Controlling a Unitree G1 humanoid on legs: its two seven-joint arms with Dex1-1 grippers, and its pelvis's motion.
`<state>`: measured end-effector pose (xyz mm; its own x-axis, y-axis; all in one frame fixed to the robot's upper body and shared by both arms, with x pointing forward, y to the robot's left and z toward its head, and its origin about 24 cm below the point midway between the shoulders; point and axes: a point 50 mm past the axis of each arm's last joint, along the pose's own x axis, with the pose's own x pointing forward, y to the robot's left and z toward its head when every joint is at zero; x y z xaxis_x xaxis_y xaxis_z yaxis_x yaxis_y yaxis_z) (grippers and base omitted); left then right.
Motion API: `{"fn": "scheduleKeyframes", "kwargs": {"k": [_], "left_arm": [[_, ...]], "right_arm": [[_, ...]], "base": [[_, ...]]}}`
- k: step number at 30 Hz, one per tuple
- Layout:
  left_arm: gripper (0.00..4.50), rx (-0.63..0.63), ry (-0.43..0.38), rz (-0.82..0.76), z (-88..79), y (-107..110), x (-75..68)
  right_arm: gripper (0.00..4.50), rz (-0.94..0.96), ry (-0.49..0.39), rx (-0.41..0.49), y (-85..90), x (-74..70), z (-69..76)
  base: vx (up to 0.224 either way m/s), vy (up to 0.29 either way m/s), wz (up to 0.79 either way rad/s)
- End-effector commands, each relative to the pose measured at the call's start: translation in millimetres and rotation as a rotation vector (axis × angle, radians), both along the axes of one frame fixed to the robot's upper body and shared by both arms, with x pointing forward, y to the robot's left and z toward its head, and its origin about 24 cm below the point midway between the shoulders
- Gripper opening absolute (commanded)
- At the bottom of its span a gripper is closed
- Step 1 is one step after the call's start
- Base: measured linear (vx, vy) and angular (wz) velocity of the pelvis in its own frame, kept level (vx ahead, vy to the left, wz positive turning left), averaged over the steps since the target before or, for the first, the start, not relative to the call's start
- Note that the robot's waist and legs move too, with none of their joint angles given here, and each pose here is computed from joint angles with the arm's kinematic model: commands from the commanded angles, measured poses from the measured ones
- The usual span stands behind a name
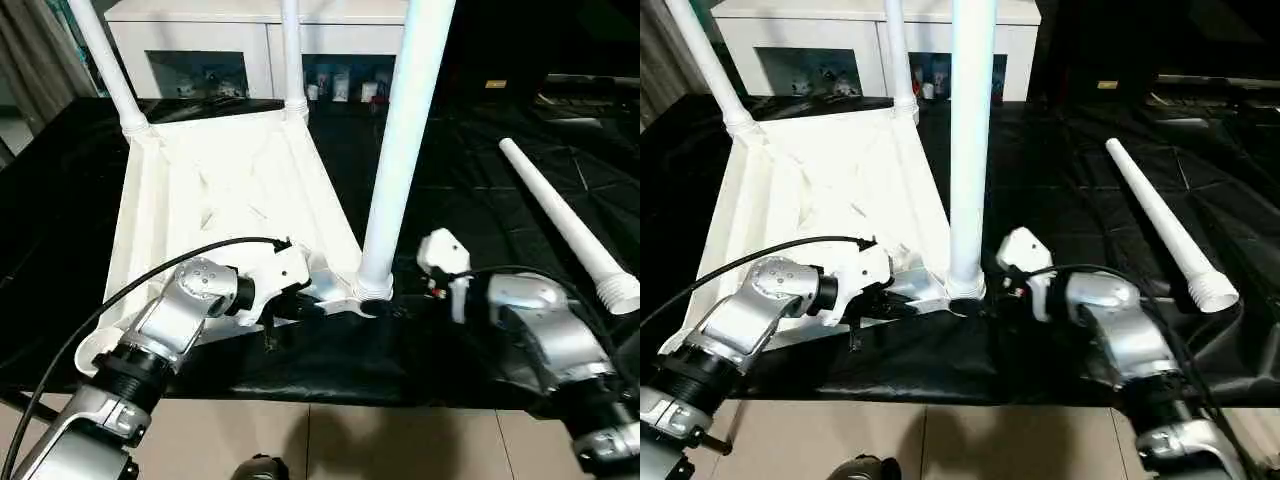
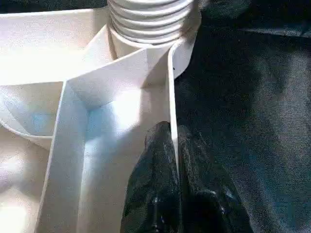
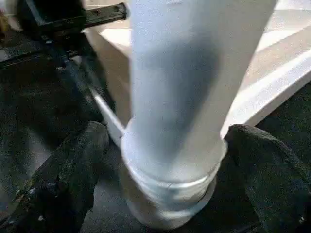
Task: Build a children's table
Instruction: Rotate leg to tighten
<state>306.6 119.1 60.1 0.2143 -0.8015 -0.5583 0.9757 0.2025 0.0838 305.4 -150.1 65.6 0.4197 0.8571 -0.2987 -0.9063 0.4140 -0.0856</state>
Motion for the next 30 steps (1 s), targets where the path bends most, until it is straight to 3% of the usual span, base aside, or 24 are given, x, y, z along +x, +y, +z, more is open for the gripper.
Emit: {"fn": "scheduleKeyframes", "kwargs": {"k": [1, 9, 10, 12, 22, 30], "left_arm": [[0.0, -0.069, -0.038, -0.079, 13.8, -14, -3.2], [0.0, -0.063, -0.039, -0.074, 13.8, -13, -2.4], [0.0, -0.063, -0.039, -0.074, 13.9, -13, -2.3], [0.0, -0.062, -0.039, -0.072, 14.0, -12, -2.2], [0.0, -0.057, -0.034, -0.073, 13.5, -11, -2.3], [0.0, -0.049, -0.033, -0.072, 13.3, -9, -2.0]], "right_arm": [[4.21, -0.008, -0.024, -0.001, 0.0, 4.0, 3.8], [4.21, 0.005, -0.023, 0.002, 4.3, 4.2, 0.0], [3.95, 0.004, -0.023, 0.003, 4.5, 4.3, -0.2], [3.95, 0.002, -0.024, 0.011, 5.6, 4.7, -0.4], [3.05, 0.014, -0.011, 0.029, 8.8, 4.8, -3.4], [2.74, 0.012, -0.008, 0.026, 9.6, 4.8, -6.1]], "base": [[0.0, 0.0, 0.0], [0.0, 0.0, 0.0], [0.0, 0.0, 0.0], [0.0, 0.0, 0.0], [0.0, 0.0, 0.0], [0.0, 0.0, 0.0]]}}
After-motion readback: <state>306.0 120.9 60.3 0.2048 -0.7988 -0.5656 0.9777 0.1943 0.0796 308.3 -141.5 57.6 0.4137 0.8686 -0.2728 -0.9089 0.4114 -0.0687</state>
